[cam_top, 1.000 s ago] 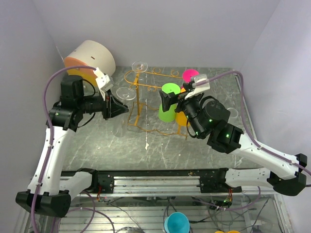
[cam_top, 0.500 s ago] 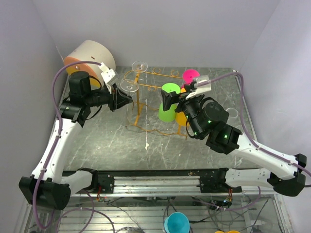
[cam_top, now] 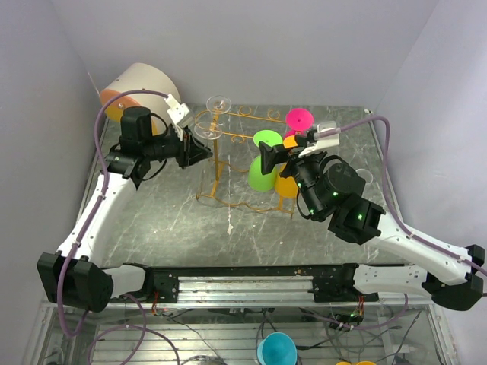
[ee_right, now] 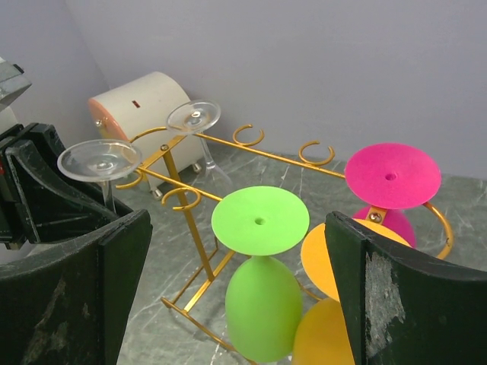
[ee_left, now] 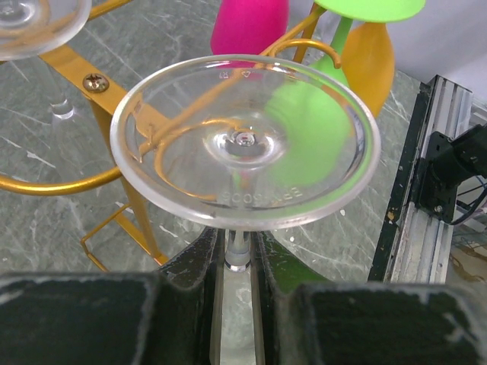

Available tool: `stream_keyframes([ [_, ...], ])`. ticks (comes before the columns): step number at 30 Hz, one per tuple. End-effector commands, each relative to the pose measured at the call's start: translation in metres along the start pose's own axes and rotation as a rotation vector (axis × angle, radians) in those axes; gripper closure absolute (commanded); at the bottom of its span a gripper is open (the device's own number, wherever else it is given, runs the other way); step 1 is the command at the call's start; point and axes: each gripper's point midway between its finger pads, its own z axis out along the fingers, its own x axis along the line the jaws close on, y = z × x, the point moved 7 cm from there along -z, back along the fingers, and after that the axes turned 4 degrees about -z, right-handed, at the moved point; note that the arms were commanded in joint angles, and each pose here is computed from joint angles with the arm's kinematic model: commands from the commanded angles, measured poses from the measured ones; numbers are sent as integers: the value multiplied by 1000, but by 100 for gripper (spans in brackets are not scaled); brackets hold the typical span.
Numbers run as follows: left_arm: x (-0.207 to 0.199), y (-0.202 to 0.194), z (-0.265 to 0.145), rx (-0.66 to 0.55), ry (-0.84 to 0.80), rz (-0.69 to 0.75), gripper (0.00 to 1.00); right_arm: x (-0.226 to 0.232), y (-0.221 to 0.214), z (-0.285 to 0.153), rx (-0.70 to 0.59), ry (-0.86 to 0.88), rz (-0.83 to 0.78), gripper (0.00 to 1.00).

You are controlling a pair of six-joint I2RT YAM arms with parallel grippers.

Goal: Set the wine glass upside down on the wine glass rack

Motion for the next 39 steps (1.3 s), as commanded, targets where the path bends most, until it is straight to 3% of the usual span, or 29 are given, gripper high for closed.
stream_keyframes([
  [1, 0, 28, 3, -72, 15, 80, 93, -5, -2, -3, 3, -19, 15, 4],
  [11, 11, 24, 16, -61, 41, 37, 93, -5, -6, -4, 26, -19, 15, 4],
  [16, 16, 22, 19, -54, 69, 23, 93, -12, -17, -2, 85, -110, 12, 3],
  [22, 19, 19, 18, -50, 107, 6, 83, -21, -21, -2, 87, -141, 51, 3],
  [28, 20, 16, 19, -41, 118, -9, 70, -87, -41, 0, 226, -509, 74, 3],
  [31, 20, 17, 18, -45, 120, -5, 70, -131, -55, 0, 297, -592, 132, 2],
  [33, 21, 14, 19, -37, 126, -9, 70, -152, -63, -3, 337, -631, 155, 7],
  [39, 20, 10, 19, -22, 130, -7, 68, -185, -86, -15, 409, -762, 145, 10],
])
